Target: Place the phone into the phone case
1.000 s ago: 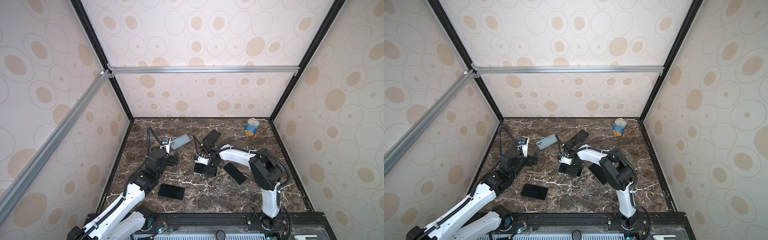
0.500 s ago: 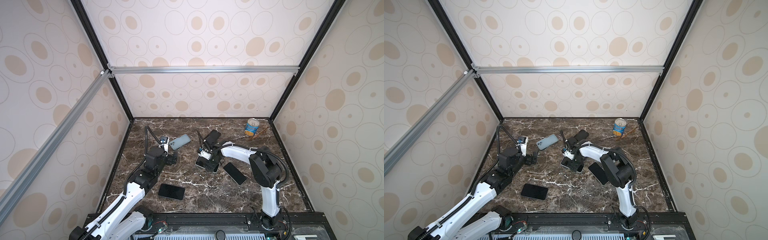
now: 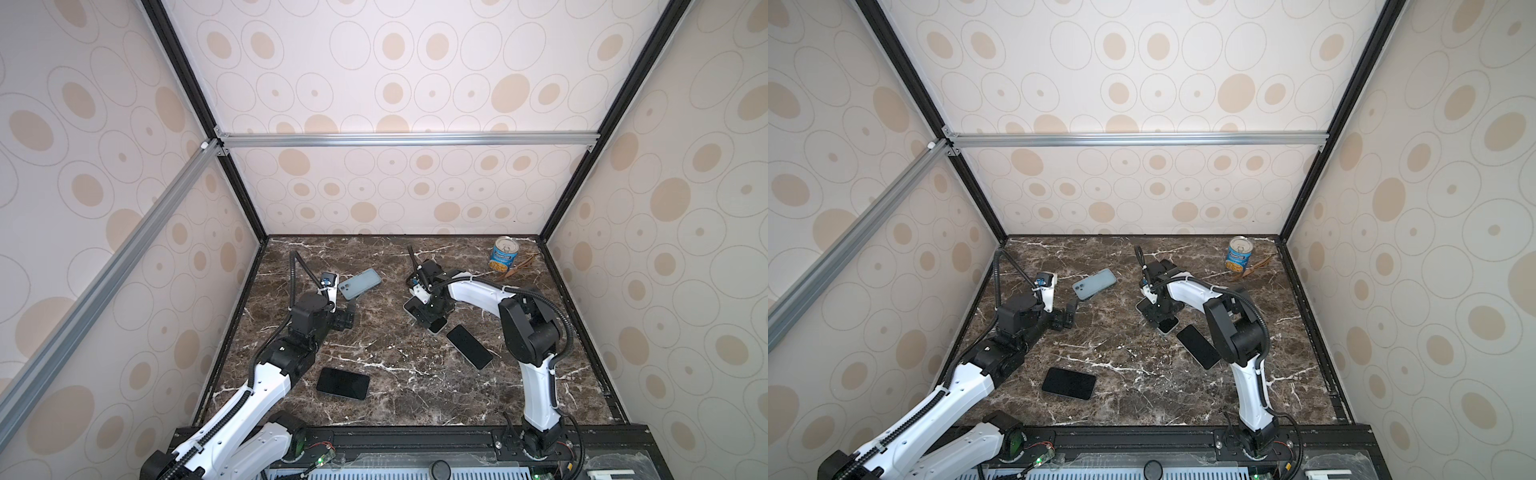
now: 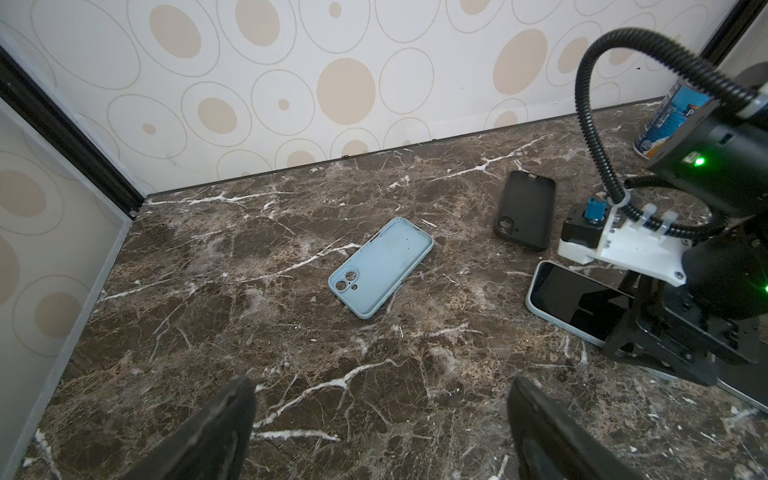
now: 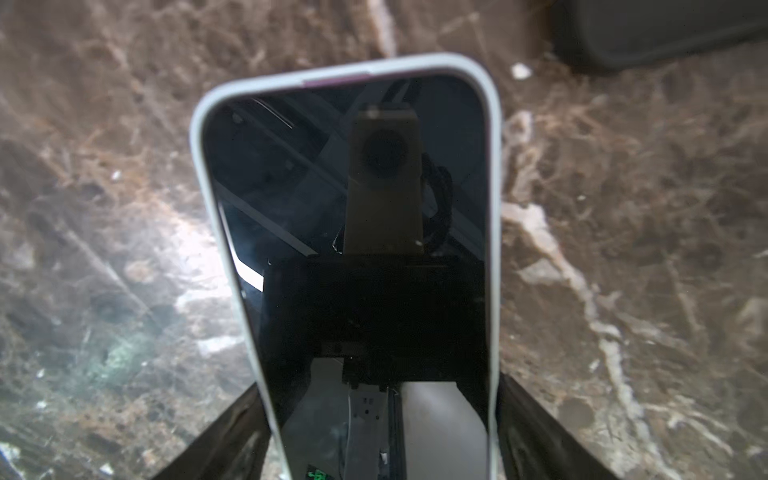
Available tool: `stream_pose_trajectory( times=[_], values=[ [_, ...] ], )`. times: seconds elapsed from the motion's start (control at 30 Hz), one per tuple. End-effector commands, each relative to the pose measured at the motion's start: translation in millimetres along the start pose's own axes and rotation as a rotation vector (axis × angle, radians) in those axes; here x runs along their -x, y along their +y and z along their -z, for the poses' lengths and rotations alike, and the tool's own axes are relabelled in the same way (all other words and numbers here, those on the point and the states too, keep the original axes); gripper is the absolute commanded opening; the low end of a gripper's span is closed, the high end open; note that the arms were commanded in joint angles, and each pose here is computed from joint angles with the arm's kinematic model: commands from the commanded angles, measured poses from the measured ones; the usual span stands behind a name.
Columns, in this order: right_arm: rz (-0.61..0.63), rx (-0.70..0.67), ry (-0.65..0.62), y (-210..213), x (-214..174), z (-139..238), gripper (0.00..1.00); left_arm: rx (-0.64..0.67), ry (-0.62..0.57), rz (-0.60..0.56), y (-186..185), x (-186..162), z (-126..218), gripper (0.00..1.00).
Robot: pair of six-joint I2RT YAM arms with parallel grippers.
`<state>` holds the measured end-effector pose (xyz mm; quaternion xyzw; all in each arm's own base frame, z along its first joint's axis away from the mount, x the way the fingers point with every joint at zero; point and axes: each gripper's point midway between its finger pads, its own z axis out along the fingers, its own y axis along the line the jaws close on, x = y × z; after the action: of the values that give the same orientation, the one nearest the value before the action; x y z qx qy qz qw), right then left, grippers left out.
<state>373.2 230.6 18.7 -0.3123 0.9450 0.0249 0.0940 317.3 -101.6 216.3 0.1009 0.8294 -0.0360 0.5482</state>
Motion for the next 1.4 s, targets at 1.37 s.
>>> stream_pose_trajectory(
  times=[1.37],
  values=[
    [-0.495,0.088,0.141,-89.9,-31.2,-29.3,0.82,0.001,-0.037,0.022,4.5,12.8,2.1,0.93]
  ],
)
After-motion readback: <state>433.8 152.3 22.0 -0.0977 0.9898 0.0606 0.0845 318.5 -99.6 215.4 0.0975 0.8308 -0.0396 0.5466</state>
